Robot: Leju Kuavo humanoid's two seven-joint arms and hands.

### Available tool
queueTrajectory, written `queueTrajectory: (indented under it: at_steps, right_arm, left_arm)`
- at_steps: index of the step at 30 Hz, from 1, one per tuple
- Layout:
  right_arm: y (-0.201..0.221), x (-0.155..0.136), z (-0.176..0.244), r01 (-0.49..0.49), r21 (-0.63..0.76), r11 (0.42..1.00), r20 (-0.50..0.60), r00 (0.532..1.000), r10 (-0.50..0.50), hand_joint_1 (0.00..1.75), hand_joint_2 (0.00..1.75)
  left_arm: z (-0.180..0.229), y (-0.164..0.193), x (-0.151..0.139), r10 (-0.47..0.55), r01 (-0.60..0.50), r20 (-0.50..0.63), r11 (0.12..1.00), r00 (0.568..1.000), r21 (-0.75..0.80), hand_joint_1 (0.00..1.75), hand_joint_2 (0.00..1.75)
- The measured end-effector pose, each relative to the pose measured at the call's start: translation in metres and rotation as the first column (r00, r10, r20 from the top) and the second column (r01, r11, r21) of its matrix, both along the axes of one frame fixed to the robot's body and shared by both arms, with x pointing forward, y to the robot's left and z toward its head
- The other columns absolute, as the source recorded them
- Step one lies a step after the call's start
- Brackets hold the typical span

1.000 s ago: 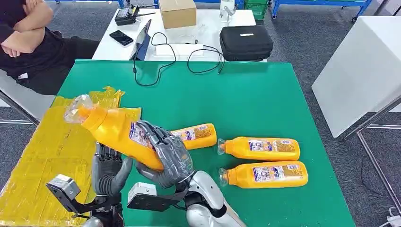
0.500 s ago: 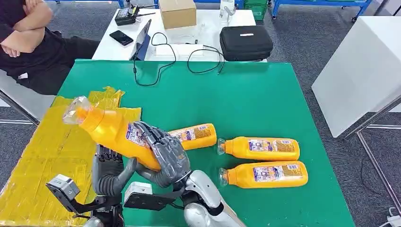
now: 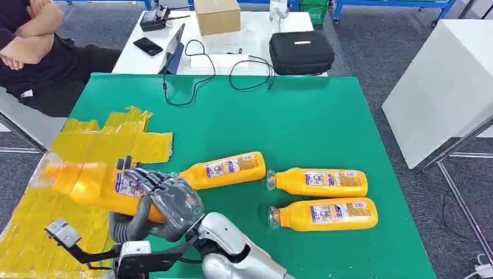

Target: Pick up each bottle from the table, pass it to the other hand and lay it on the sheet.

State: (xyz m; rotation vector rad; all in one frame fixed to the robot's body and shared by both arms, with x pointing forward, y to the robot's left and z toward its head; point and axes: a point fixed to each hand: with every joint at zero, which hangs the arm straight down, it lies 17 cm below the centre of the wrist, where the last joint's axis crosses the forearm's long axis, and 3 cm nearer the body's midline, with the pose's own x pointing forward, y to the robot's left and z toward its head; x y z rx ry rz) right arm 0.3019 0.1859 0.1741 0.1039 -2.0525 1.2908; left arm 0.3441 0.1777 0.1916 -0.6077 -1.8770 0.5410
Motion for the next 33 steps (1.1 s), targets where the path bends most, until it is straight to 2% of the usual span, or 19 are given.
queueTrajectory:
  at_steps: [6, 7, 8, 9, 20, 21, 22, 33]
  right_arm:
    - [0.011, -0.013, -0.026, -0.064, -0.087, 0.994, 0.009, 0.998, 0.065, 1.75, 1.75]
    - [0.012, -0.014, -0.03, -0.072, -0.099, 0.993, 0.011, 0.997, 0.073, 1.75, 1.75]
    - [0.013, -0.016, -0.032, -0.079, -0.109, 0.991, 0.014, 0.997, 0.081, 1.75, 1.75]
    - [0.014, -0.018, -0.036, -0.085, -0.119, 0.989, 0.015, 0.996, 0.088, 1.73, 1.75]
    - [0.017, -0.023, -0.047, -0.11, -0.161, 0.981, 0.026, 0.993, 0.116, 1.68, 1.75]
    - [0.017, -0.023, -0.047, -0.11, -0.162, 0.981, 0.026, 0.993, 0.115, 1.75, 1.75]
    - [0.017, -0.023, -0.048, -0.11, -0.163, 0.98, 0.026, 0.993, 0.116, 1.71, 1.75]
    - [0.017, -0.023, -0.049, -0.105, -0.165, 0.981, 0.023, 0.994, 0.111, 1.75, 1.75]
  left_arm:
    - [-0.024, 0.013, -0.01, -0.015, 0.011, -0.047, 0.996, 0.999, -0.086, 0.0, 1.75]
    - [-0.027, 0.016, -0.011, -0.013, 0.007, -0.055, 0.995, 0.998, -0.099, 0.05, 1.75]
    - [-0.03, 0.018, -0.012, -0.012, 0.005, -0.061, 0.994, 0.998, -0.109, 0.77, 1.75]
    - [-0.033, 0.02, -0.013, -0.011, 0.003, -0.068, 0.993, 0.998, -0.119, 1.75, 1.75]
    - [-0.046, 0.027, -0.017, -0.005, -0.009, -0.104, 0.99, 0.995, -0.138, 1.75, 1.75]
    - [-0.046, 0.027, -0.017, -0.005, -0.009, -0.105, 0.99, 0.994, -0.138, 1.75, 1.75]
    - [-0.047, 0.027, -0.017, -0.004, -0.011, -0.106, 0.99, 0.994, -0.138, 1.75, 1.75]
    - [-0.048, 0.028, -0.017, -0.001, -0.015, -0.112, 0.99, 0.994, -0.141, 1.75, 1.75]
